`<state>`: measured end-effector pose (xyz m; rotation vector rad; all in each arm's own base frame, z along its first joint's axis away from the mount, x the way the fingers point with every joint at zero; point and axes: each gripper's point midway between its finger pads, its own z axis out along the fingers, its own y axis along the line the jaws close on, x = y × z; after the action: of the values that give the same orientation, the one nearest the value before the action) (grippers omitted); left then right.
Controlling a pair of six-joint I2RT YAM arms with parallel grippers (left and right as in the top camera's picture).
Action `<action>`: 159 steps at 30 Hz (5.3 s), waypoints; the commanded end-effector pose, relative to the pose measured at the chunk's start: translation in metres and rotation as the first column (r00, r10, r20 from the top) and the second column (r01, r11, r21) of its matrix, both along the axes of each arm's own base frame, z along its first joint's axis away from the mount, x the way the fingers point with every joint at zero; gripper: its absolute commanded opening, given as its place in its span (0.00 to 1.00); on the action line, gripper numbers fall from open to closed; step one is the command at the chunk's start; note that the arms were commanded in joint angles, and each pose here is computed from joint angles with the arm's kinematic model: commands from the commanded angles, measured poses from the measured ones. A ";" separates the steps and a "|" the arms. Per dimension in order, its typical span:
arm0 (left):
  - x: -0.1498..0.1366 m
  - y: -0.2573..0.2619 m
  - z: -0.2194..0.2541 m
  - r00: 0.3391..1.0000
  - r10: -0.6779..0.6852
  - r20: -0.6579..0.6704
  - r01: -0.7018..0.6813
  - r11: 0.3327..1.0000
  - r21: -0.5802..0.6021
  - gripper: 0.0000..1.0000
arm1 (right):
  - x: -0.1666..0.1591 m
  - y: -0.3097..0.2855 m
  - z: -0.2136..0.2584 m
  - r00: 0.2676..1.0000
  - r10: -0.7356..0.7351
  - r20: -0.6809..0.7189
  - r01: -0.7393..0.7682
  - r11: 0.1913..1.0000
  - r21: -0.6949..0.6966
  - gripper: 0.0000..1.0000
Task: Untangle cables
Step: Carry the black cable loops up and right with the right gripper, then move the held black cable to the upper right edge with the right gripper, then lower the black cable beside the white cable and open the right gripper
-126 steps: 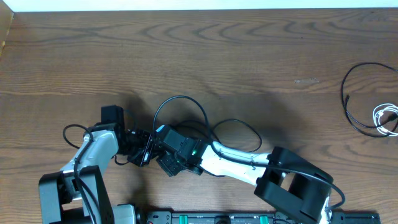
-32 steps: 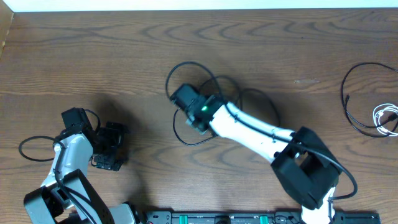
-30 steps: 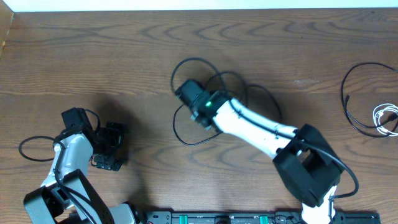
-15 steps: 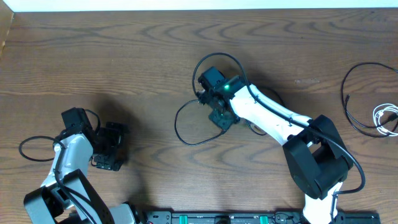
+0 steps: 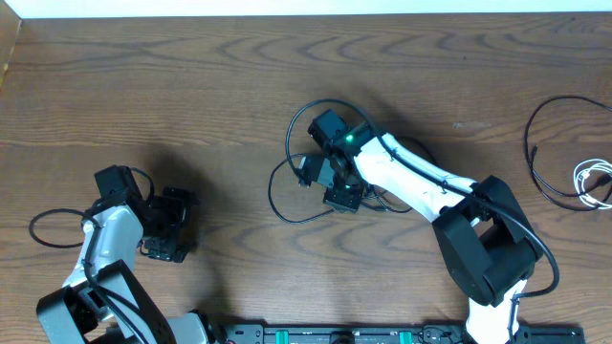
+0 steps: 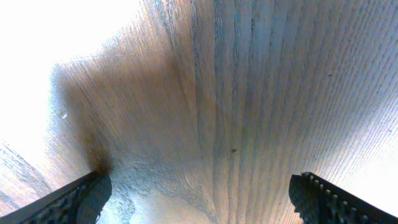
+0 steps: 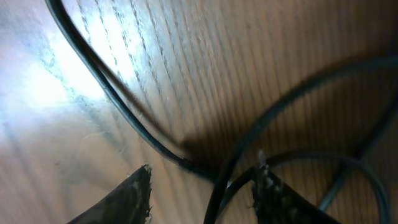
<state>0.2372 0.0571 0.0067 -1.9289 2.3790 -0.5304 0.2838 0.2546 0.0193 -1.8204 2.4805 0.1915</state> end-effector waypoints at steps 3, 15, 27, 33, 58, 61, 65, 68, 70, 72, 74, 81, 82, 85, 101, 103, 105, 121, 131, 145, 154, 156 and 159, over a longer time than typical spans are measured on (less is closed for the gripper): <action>-0.008 0.010 -0.007 0.999 0.004 -0.042 -0.002 0.999 0.054 0.98 | -0.005 0.000 -0.014 0.997 0.076 0.017 -0.076 0.997 0.026 0.65; -0.008 0.010 -0.007 0.999 0.004 -0.042 -0.002 0.999 0.054 0.98 | -0.024 -0.010 -0.041 0.996 0.086 -0.002 -0.086 0.996 0.014 0.67; -0.008 0.010 -0.007 0.999 0.004 -0.042 -0.002 0.999 0.054 0.98 | -0.039 -0.004 -0.044 0.998 0.054 -0.043 -0.053 0.998 0.018 0.01; -0.008 0.010 -0.007 0.999 0.004 -0.042 -0.002 0.999 0.054 0.98 | -0.006 -0.021 -0.035 0.994 -0.043 0.097 0.052 0.994 -0.094 0.01; -0.008 0.010 -0.007 0.999 0.004 -0.042 -0.002 0.999 0.054 0.98 | 0.156 -0.240 0.084 0.290 -0.626 0.724 0.858 0.506 0.093 0.01; -0.008 0.010 -0.007 0.999 0.004 -0.042 -0.002 0.999 0.054 0.98 | 0.158 -0.258 0.075 0.257 -0.716 0.649 0.884 0.446 0.142 0.01; -0.008 0.010 -0.007 0.999 0.004 -0.042 -0.002 0.999 0.054 0.98 | 0.159 -0.268 0.063 0.266 -0.799 0.539 0.890 0.419 0.181 0.36; -0.008 0.010 -0.007 0.999 0.004 -0.042 -0.002 0.999 0.054 0.98 | 0.159 -0.269 0.058 0.278 -0.834 0.476 0.889 0.411 0.202 0.92; -0.008 0.010 -0.007 0.999 0.004 -0.042 -0.002 0.999 0.054 0.98 | 0.159 -0.272 0.057 0.276 -0.847 0.454 0.891 0.403 0.208 0.99; -0.008 0.010 -0.007 0.999 0.004 -0.042 -0.002 0.999 0.054 0.98 | 0.158 -0.274 0.056 0.272 -0.851 0.448 0.894 0.396 0.209 0.99; -0.008 0.010 -0.007 0.999 0.004 -0.042 -0.002 0.999 0.054 0.98 | 0.158 -0.275 0.056 0.272 -0.853 0.446 0.895 0.394 0.207 0.99; -0.008 0.010 -0.007 0.999 0.004 -0.042 -0.002 0.999 0.054 0.98 | 0.158 -0.269 0.054 0.288 -0.861 0.419 0.889 0.403 0.217 0.99; -0.008 0.010 -0.007 0.999 0.004 -0.042 -0.002 0.999 0.054 0.98 | 0.158 -0.264 0.053 0.300 -0.867 0.398 0.884 0.409 0.226 0.99; -0.008 0.010 -0.007 0.999 0.004 -0.042 -0.002 0.999 0.054 0.98 | 0.162 -0.231 0.051 0.378 -0.891 0.250 0.843 0.443 0.304 0.99; -0.008 0.010 -0.007 0.999 0.004 -0.042 -0.002 0.999 0.054 0.98 | 0.160 -0.197 0.053 0.464 -0.880 0.098 0.803 0.465 0.373 0.99; -0.008 0.010 -0.007 0.999 0.004 -0.042 -0.002 0.999 0.054 0.98 | 0.160 -0.197 0.053 0.464 -0.881 0.098 0.803 0.464 0.373 0.99; -0.008 0.010 -0.007 0.999 0.004 -0.042 -0.002 0.999 0.054 0.98 | 0.160 -0.197 0.053 0.464 -0.881 0.098 0.803 0.464 0.373 0.99; -0.008 0.010 -0.007 0.999 0.004 -0.042 -0.002 0.999 0.054 0.98 | 0.160 -0.197 0.053 0.464 -0.880 0.098 0.803 0.465 0.373 0.99; -0.008 0.010 -0.007 0.999 0.004 -0.042 -0.002 0.999 0.054 0.98 | 0.160 -0.197 0.053 0.465 -0.880 0.098 0.803 0.465 0.373 0.99; -0.008 0.010 -0.007 0.999 0.004 -0.042 -0.002 0.999 0.054 0.98 | 0.160 -0.197 0.053 0.465 -0.880 0.098 0.803 0.465 0.373 0.99; -0.008 0.010 -0.007 0.999 0.004 -0.042 -0.002 0.999 0.054 0.98 | 0.160 -0.197 0.053 0.464 -0.880 0.098 0.803 0.465 0.373 0.99; -0.008 0.010 -0.007 0.999 0.004 -0.042 -0.002 0.999 0.054 0.98 | 0.160 -0.197 0.053 0.464 -0.880 0.098 0.803 0.465 0.373 0.99; -0.008 0.010 -0.007 0.999 0.004 -0.042 -0.002 0.999 0.054 0.98 | 0.160 -0.197 0.053 0.464 -0.880 0.098 0.803 0.465 0.373 0.99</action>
<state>0.2371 0.0576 0.0065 -1.9288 2.3787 -0.5258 0.4377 0.0562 0.0584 -0.2928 2.6502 0.1690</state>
